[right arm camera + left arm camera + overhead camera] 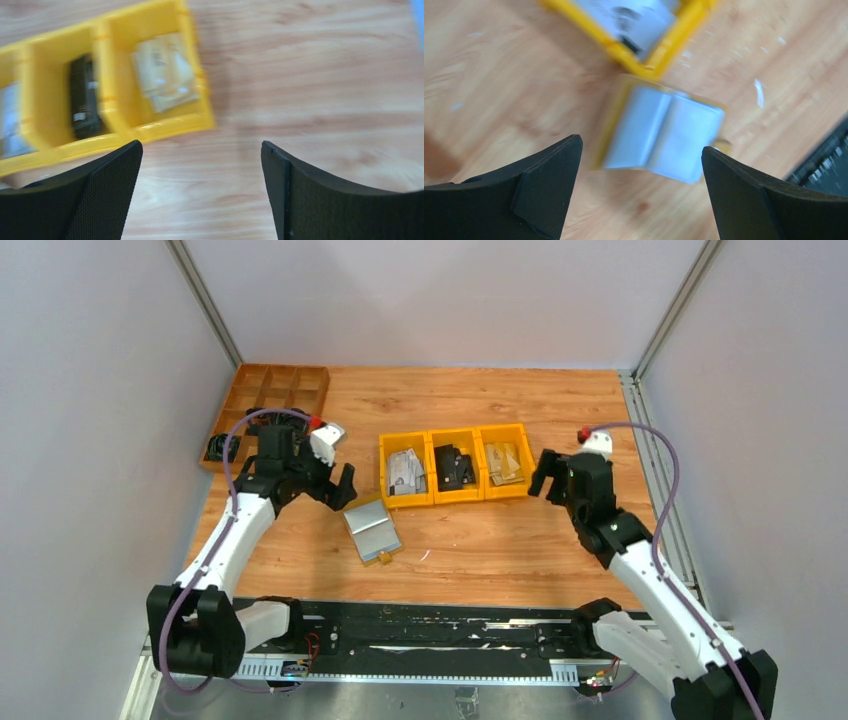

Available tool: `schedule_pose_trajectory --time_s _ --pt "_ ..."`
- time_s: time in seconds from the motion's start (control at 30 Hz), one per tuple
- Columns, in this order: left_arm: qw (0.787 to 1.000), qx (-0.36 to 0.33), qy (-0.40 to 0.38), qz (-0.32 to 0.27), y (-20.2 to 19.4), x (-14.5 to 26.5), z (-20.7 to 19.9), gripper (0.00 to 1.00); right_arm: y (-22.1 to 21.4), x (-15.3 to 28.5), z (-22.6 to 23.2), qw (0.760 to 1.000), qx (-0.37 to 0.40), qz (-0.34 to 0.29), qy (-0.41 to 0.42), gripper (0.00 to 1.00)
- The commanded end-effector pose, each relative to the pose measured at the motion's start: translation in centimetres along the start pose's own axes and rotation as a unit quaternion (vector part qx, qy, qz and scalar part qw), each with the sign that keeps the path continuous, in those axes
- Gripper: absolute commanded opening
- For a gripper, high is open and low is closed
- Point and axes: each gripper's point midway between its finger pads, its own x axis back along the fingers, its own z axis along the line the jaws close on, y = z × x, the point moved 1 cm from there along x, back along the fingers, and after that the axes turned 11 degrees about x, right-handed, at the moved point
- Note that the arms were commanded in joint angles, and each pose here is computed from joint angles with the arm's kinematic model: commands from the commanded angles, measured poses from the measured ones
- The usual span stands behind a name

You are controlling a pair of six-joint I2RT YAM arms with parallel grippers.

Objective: Take the credit cards out of the card holder
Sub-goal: Place the card holder at the center of the board, then reset both arms

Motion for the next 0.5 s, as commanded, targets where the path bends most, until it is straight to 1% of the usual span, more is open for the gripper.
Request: schedule_pose_trajectory --time_s 0.0,0.07,0.13,0.23,0.3,0.4,0.47 --pt "0.995 0.028 0.05 -0.076 1.0 0.6 3.7 1.0 -2.9 0.9 -8.5 0.973 0.005 -0.073 -0.221 0.91" --pt "0.992 0.032 0.084 -0.089 0.2 0.3 5.3 1.0 -4.2 1.7 -10.9 0.953 0.018 -0.092 -0.286 0.92" --pt "0.983 0.058 0.112 -0.137 0.0 0.4 7.3 1.0 -6.2 2.2 -12.6 0.936 0.002 -0.098 -0.339 0.92" --pt "0.964 0.095 0.129 -0.212 -0.5 0.3 8.7 1.0 -8.3 2.2 -14.0 0.924 0.002 -0.114 -0.366 0.92" --pt "0.953 0.092 0.148 -0.249 -0.7 0.2 9.3 1.0 -8.7 1.7 -14.3 0.925 -0.002 -0.13 -0.358 0.92" --pt "0.937 0.091 0.171 -0.291 -0.9 0.2 10.2 1.0 -9.7 1.0 -15.7 0.916 -0.001 -0.118 -0.383 0.93" --pt "0.923 0.099 0.182 -0.325 -0.5 0.5 10.7 1.0 -9.7 0.0 -15.8 0.921 -0.001 -0.115 -0.372 0.93"
